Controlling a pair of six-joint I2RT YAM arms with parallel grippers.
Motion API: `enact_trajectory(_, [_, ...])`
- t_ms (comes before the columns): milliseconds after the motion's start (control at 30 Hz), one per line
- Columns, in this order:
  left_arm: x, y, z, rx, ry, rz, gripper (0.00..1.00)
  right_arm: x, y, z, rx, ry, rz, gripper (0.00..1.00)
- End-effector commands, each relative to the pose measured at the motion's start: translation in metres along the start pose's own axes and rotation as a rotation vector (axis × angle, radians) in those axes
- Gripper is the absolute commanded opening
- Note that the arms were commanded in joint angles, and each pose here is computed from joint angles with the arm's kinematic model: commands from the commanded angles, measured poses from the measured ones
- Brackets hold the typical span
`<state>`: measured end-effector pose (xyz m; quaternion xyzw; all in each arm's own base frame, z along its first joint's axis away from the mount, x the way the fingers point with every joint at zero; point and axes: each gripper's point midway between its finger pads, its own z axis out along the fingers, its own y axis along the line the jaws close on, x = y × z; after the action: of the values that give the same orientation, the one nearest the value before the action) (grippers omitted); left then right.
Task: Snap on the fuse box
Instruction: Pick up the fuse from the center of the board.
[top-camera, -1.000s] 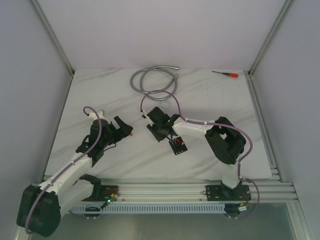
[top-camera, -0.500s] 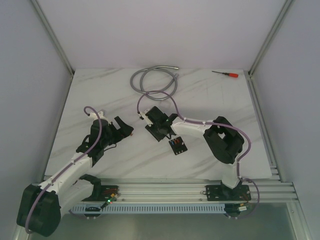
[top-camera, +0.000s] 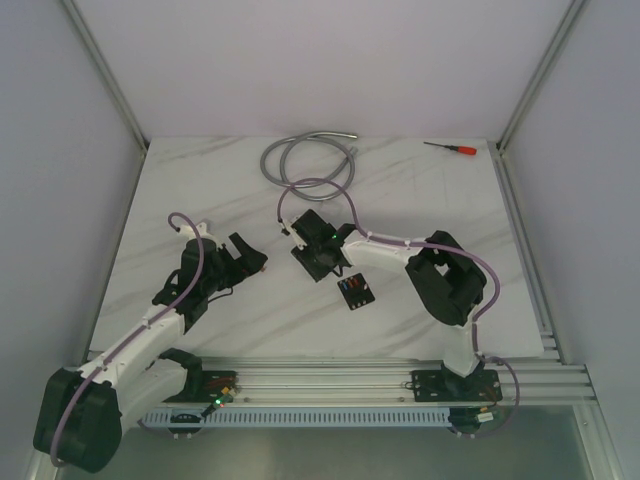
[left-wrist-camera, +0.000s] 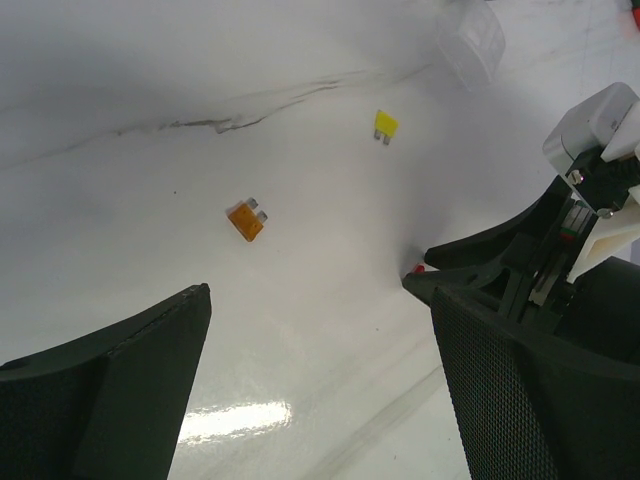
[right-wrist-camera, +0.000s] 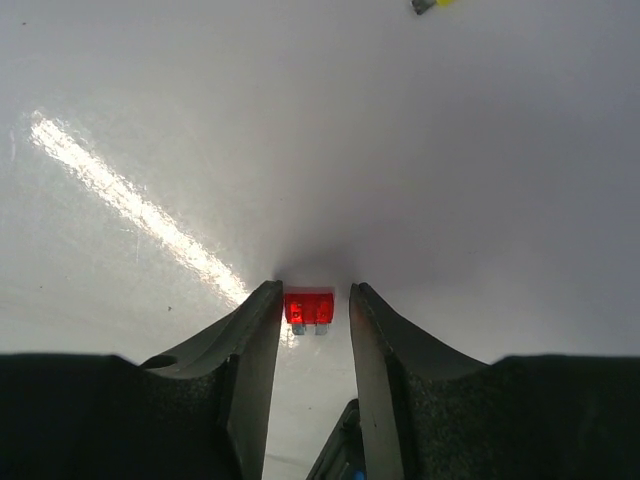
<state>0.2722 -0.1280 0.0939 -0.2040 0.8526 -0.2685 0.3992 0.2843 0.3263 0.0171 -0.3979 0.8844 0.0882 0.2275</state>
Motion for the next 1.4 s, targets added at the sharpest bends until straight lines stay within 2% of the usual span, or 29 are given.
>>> enact_trajectory(0, [-0.001,-0.003,0.0,0.013,0.007,-0.005,1.0,0.059,-0.001,0.012,0.026,0.204,0.06,0.4])
enact_trajectory(100, [0.0,-0.003,0.0,0.015,0.007,-0.005,1.0,0.059,0.004,0.013,0.008,0.21,0.077,0.37])
enact_trajectory(333, [0.0,-0.006,-0.001,0.029,0.011,-0.005,1.0,0.06,0.007,0.011,-0.003,0.213,0.124,0.18])
enact_trajectory(467, [0.004,-0.011,0.001,0.056,0.033,-0.007,1.0,0.049,0.008,0.004,-0.006,0.155,0.156,0.19])
enact_trajectory(567, [0.005,-0.012,0.002,0.065,0.04,-0.009,1.0,0.041,0.003,0.0,0.025,0.12,0.181,0.27])
enact_trajectory(867, [0.004,-0.012,0.002,0.065,0.035,-0.012,1.0,0.042,-0.001,-0.006,0.068,0.116,0.203,0.36])
enact_trajectory(1367, [0.005,-0.011,0.003,0.06,0.04,-0.011,1.0,0.047,0.002,-0.003,0.06,0.149,0.178,0.38])
